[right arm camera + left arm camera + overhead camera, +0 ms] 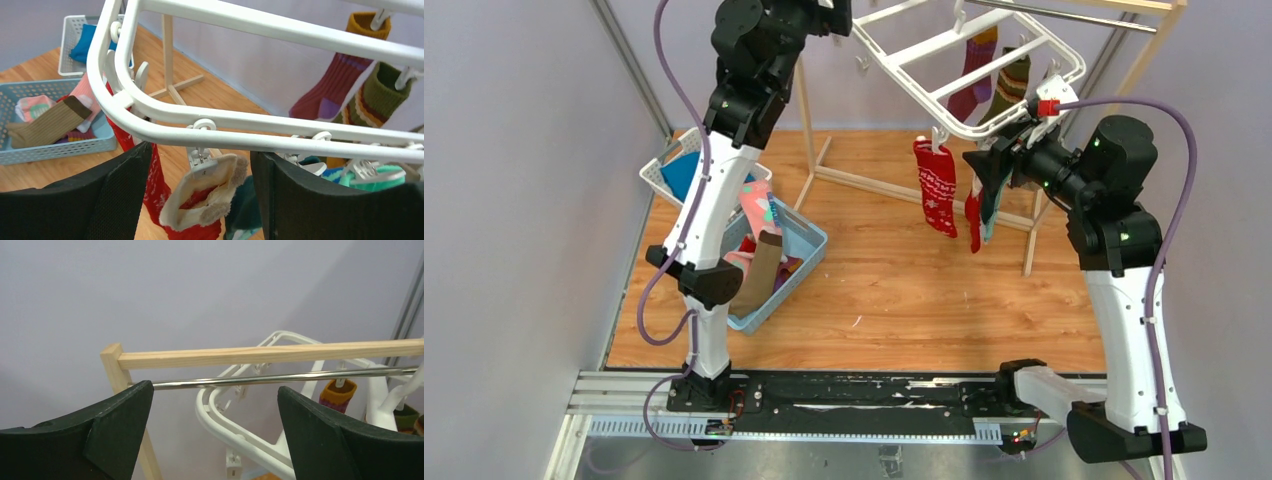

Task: Remove the socks clipped to the hanger
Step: Adjust the hanger on the clothesline, then remove the sock from the hanger.

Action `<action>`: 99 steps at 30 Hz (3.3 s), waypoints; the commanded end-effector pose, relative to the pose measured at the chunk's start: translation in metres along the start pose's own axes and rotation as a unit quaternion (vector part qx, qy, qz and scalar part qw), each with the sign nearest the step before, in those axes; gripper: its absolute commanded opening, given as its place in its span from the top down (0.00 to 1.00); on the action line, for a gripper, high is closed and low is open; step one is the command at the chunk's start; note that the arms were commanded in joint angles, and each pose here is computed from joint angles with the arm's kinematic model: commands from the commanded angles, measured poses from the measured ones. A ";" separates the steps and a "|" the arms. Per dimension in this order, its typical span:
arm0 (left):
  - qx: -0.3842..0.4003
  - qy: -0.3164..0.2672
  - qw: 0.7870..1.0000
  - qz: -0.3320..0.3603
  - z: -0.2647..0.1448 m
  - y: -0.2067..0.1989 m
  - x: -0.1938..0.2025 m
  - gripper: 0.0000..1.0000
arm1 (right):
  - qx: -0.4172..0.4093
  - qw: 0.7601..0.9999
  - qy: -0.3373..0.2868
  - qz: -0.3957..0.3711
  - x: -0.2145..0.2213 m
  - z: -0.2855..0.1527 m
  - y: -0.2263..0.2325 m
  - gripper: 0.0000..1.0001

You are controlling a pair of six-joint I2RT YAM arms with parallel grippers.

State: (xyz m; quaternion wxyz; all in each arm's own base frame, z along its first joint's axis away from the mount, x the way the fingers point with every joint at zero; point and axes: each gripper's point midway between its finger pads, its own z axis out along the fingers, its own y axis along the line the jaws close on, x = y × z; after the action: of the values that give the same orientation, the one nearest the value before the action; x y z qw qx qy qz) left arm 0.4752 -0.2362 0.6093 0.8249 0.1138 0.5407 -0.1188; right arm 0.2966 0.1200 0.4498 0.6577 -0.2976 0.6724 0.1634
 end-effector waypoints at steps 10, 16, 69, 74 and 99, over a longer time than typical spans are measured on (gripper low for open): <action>0.102 0.020 0.995 -0.006 -0.054 -0.019 -0.036 0.00 | -0.100 0.993 -0.054 0.020 -0.030 -0.009 0.052 0.29; 0.174 0.088 0.981 0.021 -0.114 -0.034 -0.005 0.00 | -0.155 0.986 -0.058 0.033 -0.032 -0.009 0.078 0.30; 0.593 0.064 0.743 -0.305 -0.196 -0.158 0.087 0.94 | -0.156 0.985 -0.023 0.066 -0.003 -0.007 0.086 0.32; 0.535 0.101 0.792 -0.276 -0.182 -0.152 0.103 0.99 | -0.160 0.985 -0.016 0.070 0.001 -0.008 0.088 0.32; 0.426 0.164 0.860 -0.230 -0.189 -0.151 0.102 1.00 | -0.217 0.967 -0.028 0.127 -0.022 -0.001 0.111 0.32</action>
State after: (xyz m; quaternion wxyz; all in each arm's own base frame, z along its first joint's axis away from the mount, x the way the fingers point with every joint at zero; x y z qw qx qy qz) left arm 0.3081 -0.3357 0.4167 0.5144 0.3505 0.5684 -0.5380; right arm 0.2281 0.2164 0.4365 0.5377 -0.3393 0.6390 0.4329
